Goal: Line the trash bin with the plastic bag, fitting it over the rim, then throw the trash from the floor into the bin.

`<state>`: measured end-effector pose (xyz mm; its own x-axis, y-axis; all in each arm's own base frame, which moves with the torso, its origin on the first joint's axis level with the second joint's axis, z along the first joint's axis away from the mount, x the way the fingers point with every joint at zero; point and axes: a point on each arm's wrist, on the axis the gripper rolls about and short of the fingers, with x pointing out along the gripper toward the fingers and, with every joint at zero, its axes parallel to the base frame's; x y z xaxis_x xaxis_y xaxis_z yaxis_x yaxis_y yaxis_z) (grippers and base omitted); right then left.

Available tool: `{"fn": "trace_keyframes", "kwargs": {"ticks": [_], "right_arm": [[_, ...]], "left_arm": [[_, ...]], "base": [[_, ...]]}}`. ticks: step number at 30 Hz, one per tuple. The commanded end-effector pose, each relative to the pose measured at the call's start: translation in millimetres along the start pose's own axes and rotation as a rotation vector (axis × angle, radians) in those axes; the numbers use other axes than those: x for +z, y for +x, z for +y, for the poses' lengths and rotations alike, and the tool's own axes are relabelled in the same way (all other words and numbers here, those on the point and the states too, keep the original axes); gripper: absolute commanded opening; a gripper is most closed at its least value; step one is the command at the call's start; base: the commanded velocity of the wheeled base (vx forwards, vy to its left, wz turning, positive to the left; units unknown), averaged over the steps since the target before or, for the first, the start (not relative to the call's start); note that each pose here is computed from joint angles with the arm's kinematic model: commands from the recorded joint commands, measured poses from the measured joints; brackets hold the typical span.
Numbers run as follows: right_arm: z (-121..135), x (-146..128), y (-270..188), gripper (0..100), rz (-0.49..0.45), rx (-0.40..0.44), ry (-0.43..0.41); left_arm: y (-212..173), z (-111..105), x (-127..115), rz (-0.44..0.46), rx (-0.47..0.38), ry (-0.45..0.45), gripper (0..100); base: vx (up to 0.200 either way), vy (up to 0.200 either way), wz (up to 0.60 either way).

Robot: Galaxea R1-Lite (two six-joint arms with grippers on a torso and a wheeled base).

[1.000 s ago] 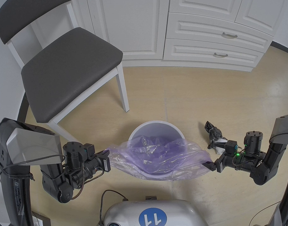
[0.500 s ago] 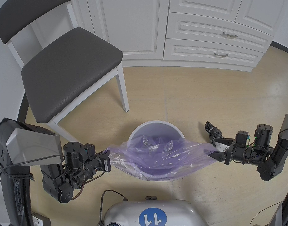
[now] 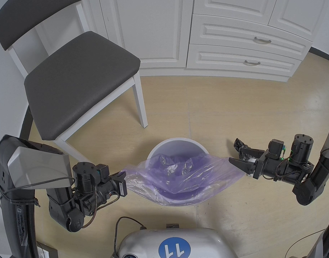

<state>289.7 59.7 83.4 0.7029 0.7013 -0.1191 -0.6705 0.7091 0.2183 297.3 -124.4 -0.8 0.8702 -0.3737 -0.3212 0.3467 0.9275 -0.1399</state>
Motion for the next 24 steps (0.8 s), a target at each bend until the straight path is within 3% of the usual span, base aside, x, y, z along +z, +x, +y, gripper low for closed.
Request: {"fn": "trace_keyframes", "kwargs": {"ticks": [1, 13, 15, 19, 24], "right_arm": [[3, 3, 1, 100, -0.008, 0.009, -0.006], [4, 4, 10, 100, -0.015, 0.013, -0.014], [4, 4, 19, 100, -0.028, -0.032, -0.022], [8, 1, 36, 100, -0.053, -0.2, -0.042], [19, -5, 45, 100, -0.039, -0.272, -0.103]], "left_arm": [[0, 0, -1, 0.001, -0.001, 0.0, 0], [1, -1, 0, -0.003, -0.002, 0.0, 0], [1, -1, 0, -0.003, -0.002, 0.0, 0], [1, -1, 1, -0.005, -0.002, 0.0, 0], [1, -1, 1, -0.006, -0.002, 0.0, 0]], "base": [[0.0, 0.0, 0.0], [0.0, 0.0, 0.0], [0.0, 0.0, 0.0], [0.0, 0.0, 0.0], [0.0, 0.0, 0.0]]}}
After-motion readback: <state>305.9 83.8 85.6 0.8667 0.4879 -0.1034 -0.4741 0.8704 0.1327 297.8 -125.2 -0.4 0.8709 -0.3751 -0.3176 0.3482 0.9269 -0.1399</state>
